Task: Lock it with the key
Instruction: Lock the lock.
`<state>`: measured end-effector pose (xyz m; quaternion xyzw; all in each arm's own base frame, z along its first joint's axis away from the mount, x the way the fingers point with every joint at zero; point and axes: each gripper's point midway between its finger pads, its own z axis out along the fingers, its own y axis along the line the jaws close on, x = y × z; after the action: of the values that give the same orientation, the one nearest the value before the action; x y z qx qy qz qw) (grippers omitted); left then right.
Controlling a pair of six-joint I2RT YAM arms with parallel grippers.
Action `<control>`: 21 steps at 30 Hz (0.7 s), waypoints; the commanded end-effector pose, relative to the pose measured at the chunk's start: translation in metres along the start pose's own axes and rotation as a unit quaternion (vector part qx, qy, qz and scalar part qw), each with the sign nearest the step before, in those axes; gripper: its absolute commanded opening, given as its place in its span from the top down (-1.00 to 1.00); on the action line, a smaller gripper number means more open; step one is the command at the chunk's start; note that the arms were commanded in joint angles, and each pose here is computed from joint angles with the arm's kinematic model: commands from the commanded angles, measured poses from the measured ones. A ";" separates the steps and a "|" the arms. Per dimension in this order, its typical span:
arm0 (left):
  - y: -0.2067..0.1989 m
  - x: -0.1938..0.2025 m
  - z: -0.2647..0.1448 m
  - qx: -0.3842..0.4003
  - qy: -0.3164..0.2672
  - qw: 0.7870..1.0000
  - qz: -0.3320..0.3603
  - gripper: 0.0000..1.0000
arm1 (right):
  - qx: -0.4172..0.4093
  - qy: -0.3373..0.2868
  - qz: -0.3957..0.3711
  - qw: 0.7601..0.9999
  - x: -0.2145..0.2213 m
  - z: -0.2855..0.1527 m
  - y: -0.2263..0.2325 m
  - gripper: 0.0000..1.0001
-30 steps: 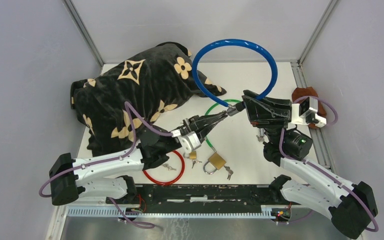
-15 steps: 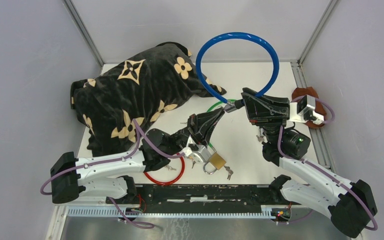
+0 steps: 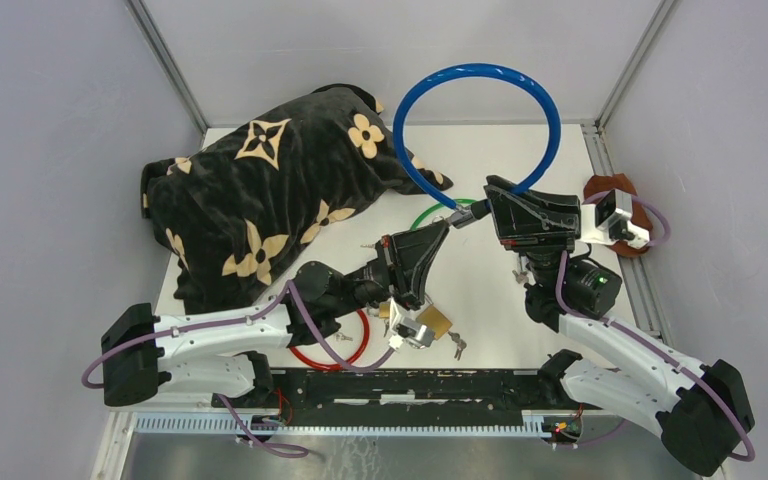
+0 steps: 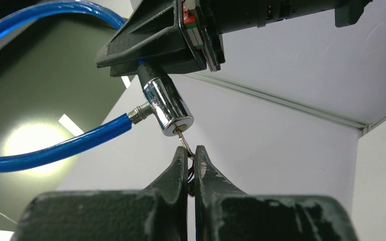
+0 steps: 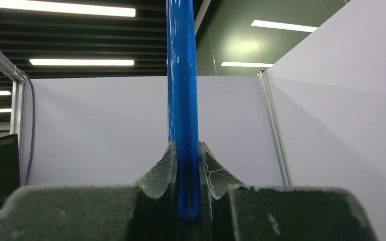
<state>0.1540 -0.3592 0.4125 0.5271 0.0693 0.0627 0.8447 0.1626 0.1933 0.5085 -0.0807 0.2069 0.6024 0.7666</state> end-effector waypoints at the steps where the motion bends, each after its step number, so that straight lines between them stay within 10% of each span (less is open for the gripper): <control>1: -0.009 -0.028 0.005 0.021 -0.071 0.991 0.111 0.96 | -0.040 -0.055 0.002 0.998 -0.030 0.012 0.020 1.00; 21: -0.030 -0.026 -0.019 0.070 -0.065 0.991 0.093 0.41 | -0.052 -0.064 -0.061 0.995 -0.042 0.010 0.028 1.00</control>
<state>0.1389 -0.3685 0.3749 0.5941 -0.0050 0.1057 0.7974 0.1578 0.1873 0.5131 -0.0880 0.1951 0.5811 0.7852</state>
